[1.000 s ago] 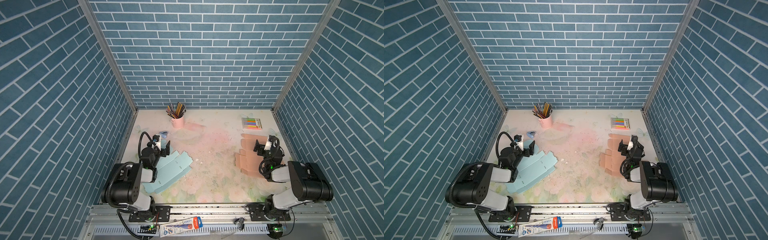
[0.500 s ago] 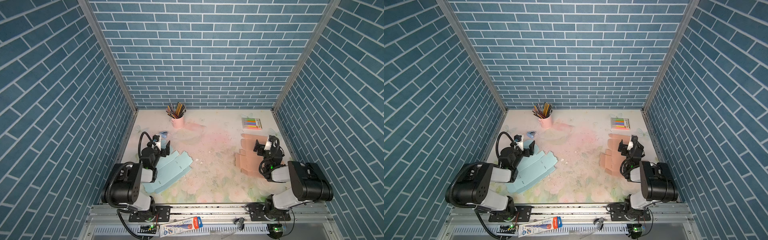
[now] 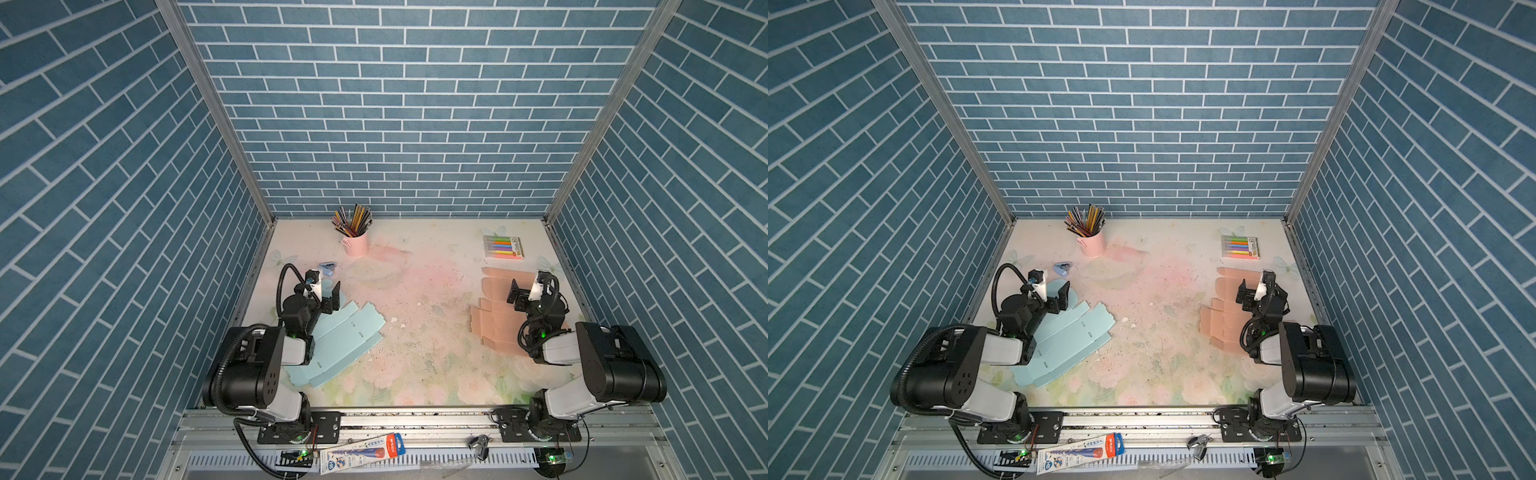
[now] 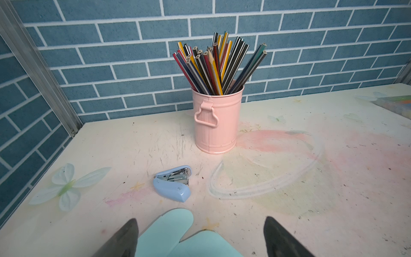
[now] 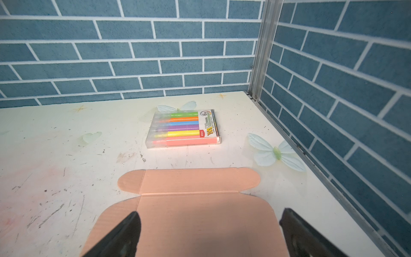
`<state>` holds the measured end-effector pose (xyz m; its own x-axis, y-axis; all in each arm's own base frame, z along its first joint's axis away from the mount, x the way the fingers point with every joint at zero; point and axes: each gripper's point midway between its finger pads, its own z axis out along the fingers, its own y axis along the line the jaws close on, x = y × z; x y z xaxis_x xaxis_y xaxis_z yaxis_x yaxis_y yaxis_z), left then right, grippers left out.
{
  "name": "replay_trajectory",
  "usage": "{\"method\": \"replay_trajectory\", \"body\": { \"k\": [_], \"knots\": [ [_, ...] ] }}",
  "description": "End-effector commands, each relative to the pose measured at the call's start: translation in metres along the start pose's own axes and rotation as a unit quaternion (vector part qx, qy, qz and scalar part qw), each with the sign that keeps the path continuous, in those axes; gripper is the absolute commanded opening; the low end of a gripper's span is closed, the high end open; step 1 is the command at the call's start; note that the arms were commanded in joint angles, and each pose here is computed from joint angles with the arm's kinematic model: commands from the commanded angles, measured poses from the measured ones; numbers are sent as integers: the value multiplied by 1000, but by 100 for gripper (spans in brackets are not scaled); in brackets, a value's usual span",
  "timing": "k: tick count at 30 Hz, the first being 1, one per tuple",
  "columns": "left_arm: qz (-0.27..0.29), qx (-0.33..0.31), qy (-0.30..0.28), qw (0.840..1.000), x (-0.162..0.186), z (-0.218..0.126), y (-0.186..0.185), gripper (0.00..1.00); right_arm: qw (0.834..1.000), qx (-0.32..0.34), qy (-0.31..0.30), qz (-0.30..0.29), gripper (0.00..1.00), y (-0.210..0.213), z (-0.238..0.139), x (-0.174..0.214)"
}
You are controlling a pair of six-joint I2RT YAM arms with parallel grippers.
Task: Fold the paper box
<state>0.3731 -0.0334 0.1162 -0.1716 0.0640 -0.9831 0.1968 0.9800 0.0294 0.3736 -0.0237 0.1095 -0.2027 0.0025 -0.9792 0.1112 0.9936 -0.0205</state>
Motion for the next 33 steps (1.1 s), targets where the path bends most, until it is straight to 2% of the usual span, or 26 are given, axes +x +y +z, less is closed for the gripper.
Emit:
{"method": "replay_trajectory", "body": {
  "k": [1, 11, 15, 18, 20, 22, 26, 30, 33],
  "knots": [
    [12, 2, -23, 1000, -12, -4, 0, 88, 1000, -4, -23, 7, 98, 0, -4, -10],
    [13, -3, -5, 1000, -27, -3, -4, 88, 999, -4, -34, 4, 99, 0, -13, -27],
    [10, -14, 10, 1000, -32, -7, -9, 88, 1000, -10, -5, 20, 99, 3, -15, -30],
    [13, 8, 15, 1000, -40, -6, -28, 88, 999, -19, 11, 43, 98, 7, -20, -32],
    [37, 0, 33, 999, -45, -5, -40, 88, 999, -9, 31, 27, 99, 12, -22, -33],
    [37, 14, 33, 999, -52, -6, -51, 88, 999, -10, 47, 20, 99, 18, -24, -37],
    [-36, 22, 37, 998, -64, -8, -61, 88, 994, -21, 77, 73, 99, 27, -31, -47],
    [-100, 28, 86, 991, -60, -1, -69, 89, 986, -31, 115, 113, 99, 38, -37, -44],
    [-151, 58, 138, 977, -49, 3, -85, 88, 976, -56, 156, 141, 99, 57, -40, -37]
  ]
}}
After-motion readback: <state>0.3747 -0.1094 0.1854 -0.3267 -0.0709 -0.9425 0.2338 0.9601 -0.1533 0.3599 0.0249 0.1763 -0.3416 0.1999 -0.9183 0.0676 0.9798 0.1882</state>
